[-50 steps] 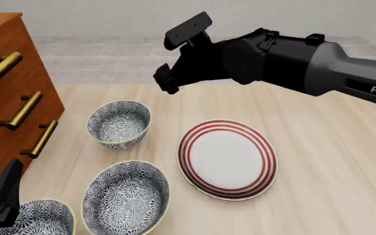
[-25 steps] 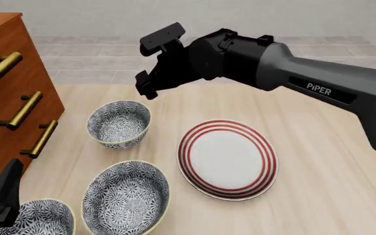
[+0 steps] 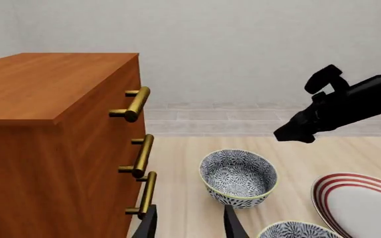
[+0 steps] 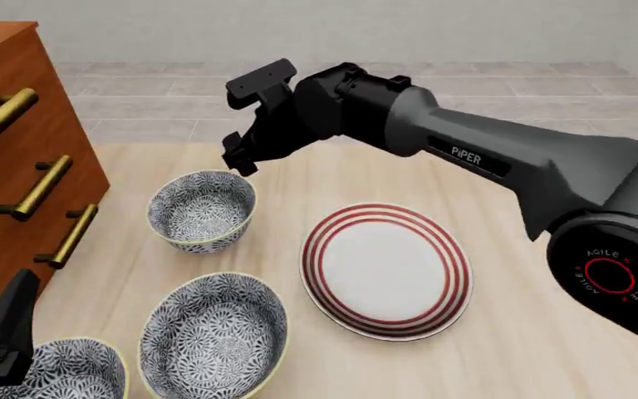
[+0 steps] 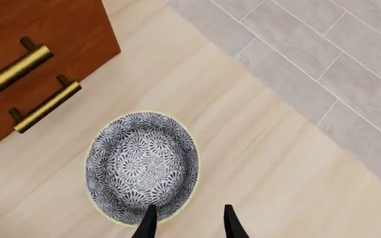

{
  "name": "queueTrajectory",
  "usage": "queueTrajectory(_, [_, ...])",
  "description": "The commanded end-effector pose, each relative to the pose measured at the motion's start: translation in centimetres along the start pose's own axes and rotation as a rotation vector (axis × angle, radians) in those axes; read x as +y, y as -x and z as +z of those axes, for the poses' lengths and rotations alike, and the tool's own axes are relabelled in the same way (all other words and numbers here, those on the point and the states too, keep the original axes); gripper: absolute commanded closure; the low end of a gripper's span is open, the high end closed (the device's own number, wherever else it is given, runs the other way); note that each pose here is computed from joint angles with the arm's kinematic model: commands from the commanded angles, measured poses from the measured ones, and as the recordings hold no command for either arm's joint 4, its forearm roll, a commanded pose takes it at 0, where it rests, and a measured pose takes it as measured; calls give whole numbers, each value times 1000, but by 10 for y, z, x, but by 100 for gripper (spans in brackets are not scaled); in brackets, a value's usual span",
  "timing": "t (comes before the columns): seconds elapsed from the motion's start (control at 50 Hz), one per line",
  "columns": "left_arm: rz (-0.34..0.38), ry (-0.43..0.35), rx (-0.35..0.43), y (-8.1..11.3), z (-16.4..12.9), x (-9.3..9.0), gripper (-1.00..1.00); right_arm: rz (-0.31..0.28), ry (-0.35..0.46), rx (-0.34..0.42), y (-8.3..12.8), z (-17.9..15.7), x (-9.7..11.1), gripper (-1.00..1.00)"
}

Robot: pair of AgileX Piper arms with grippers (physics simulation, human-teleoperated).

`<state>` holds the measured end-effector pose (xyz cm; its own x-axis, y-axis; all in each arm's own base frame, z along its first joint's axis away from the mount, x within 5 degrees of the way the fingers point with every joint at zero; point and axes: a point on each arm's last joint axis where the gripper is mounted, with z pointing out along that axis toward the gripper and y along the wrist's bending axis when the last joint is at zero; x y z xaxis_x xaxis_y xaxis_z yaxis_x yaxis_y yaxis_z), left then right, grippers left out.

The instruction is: Pick up the bowl and put it in the front on the plate.

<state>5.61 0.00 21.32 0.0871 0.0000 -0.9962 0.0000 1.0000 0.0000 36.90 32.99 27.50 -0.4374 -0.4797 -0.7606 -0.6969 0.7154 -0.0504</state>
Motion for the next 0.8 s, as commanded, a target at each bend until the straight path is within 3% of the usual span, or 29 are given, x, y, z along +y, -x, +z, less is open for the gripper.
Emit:
queueTrajectory(0.02, [0,0,0,0,0,0,-100,17,-17,21,2,23,-13,-100])
queueTrajectory(0.5, [0,0,0,0,0,0,-100,70,-18,38,2,58,-14,-100])
queueTrajectory(0.8, [0,0,0,0,0,0,-100,134,-10,40,-6,73,-7,-100])
